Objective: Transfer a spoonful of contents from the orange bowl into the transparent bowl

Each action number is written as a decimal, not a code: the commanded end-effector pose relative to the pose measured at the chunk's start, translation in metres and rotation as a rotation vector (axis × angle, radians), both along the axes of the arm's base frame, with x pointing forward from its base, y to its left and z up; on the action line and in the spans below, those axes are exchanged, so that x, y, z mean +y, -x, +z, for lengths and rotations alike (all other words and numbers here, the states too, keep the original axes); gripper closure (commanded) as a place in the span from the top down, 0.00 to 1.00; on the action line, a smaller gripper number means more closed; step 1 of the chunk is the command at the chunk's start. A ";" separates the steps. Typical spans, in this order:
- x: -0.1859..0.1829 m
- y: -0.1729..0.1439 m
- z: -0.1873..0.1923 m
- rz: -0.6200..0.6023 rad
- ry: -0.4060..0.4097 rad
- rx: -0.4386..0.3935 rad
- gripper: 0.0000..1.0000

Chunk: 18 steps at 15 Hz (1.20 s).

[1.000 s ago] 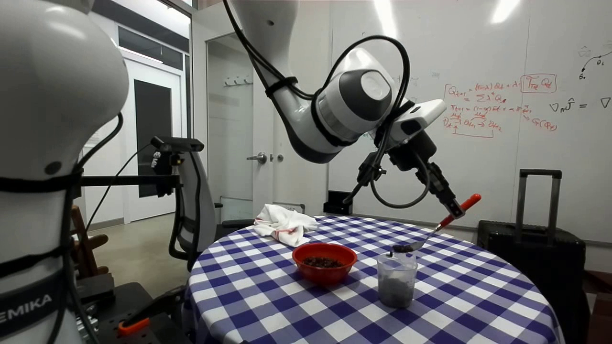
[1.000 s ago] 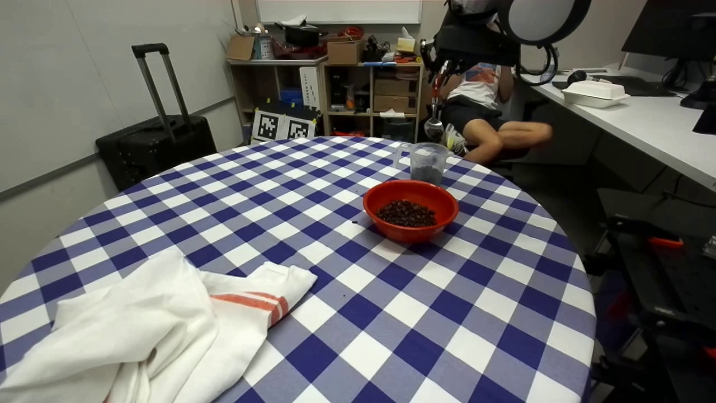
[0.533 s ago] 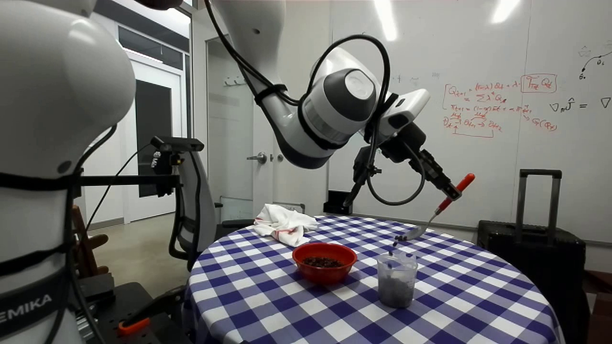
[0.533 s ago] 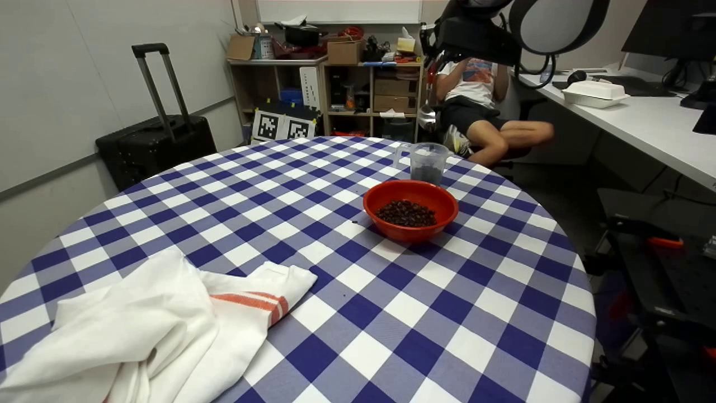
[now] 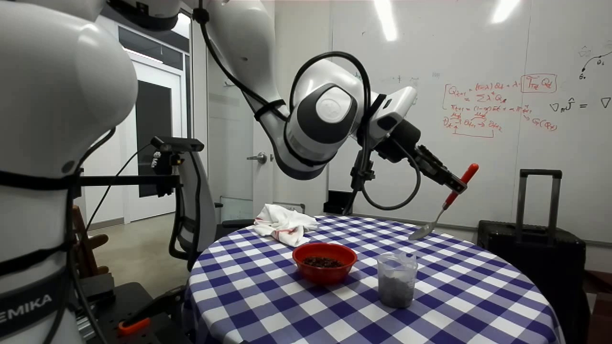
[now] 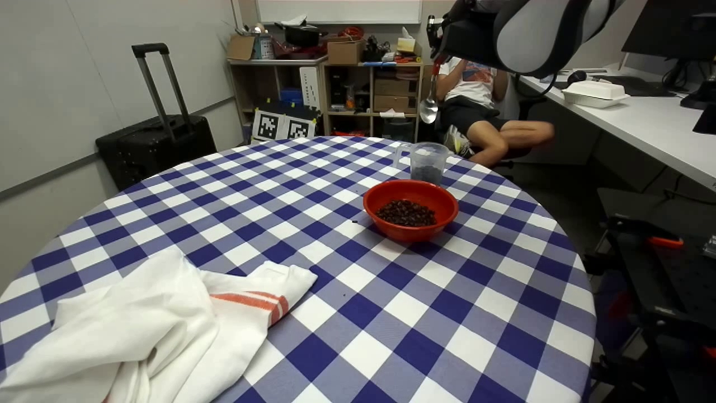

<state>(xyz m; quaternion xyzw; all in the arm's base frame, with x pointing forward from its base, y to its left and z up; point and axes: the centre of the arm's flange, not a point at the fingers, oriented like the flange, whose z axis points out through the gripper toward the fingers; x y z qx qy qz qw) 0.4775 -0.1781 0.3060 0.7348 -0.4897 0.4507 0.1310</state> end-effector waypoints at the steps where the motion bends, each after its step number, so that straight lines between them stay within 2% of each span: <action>1: 0.008 0.001 0.000 -0.004 -0.092 0.136 0.05; 6: 0.025 -0.015 0.006 0.073 -0.252 0.357 0.05; 8: 0.037 -0.023 0.017 0.105 -0.289 0.404 0.05; 13: 0.076 -0.049 0.043 0.193 -0.348 0.465 0.05; 18: 0.136 -0.088 0.031 0.213 -0.408 0.493 0.05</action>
